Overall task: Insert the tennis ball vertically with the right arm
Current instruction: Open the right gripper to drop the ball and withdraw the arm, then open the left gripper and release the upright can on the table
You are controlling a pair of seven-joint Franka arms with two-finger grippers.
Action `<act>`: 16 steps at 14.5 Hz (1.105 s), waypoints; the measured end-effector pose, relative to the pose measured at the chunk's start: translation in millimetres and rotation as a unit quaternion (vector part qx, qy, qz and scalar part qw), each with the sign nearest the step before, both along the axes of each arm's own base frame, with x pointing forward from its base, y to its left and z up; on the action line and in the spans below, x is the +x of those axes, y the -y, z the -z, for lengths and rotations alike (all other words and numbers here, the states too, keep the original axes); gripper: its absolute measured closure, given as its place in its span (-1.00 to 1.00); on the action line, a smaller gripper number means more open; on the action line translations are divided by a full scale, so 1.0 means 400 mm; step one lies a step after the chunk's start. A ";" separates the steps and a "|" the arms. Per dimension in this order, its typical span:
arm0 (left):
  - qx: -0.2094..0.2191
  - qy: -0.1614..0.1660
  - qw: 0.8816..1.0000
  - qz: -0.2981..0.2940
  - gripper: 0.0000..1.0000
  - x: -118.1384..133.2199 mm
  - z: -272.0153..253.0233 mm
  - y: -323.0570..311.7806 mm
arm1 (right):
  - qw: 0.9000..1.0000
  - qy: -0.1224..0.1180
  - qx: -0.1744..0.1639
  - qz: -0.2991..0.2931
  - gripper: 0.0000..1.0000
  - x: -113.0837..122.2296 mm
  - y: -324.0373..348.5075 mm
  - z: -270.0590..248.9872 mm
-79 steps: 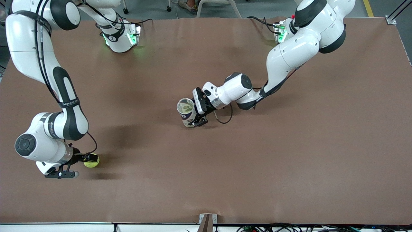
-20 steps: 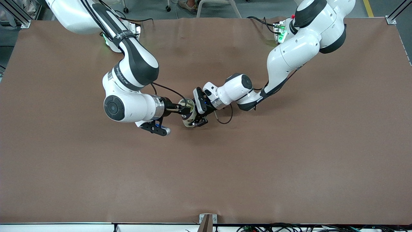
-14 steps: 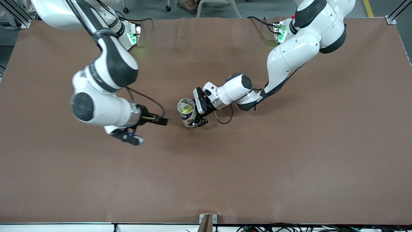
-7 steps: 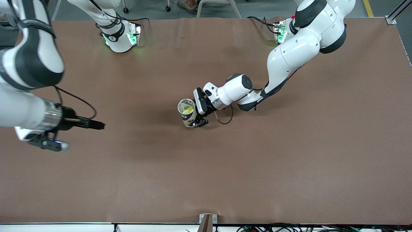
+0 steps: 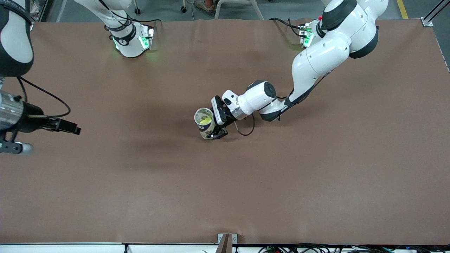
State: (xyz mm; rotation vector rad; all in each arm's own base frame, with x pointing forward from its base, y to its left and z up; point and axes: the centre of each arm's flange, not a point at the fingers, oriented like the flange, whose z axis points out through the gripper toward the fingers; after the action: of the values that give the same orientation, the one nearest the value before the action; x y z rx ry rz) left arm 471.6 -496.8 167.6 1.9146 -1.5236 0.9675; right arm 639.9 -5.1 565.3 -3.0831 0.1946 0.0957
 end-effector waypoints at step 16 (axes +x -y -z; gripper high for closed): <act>0.226 -0.125 0.966 -0.005 -1.00 0.221 -0.088 -0.260 | 0.998 0.046 -0.022 -0.033 -1.00 -0.091 0.166 -0.149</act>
State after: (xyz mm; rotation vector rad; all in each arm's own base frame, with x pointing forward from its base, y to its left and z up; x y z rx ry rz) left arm 560.1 -392.8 202.9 2.2512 -1.6821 0.3738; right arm 603.7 -71.3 624.8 -3.1285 0.0920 -0.0490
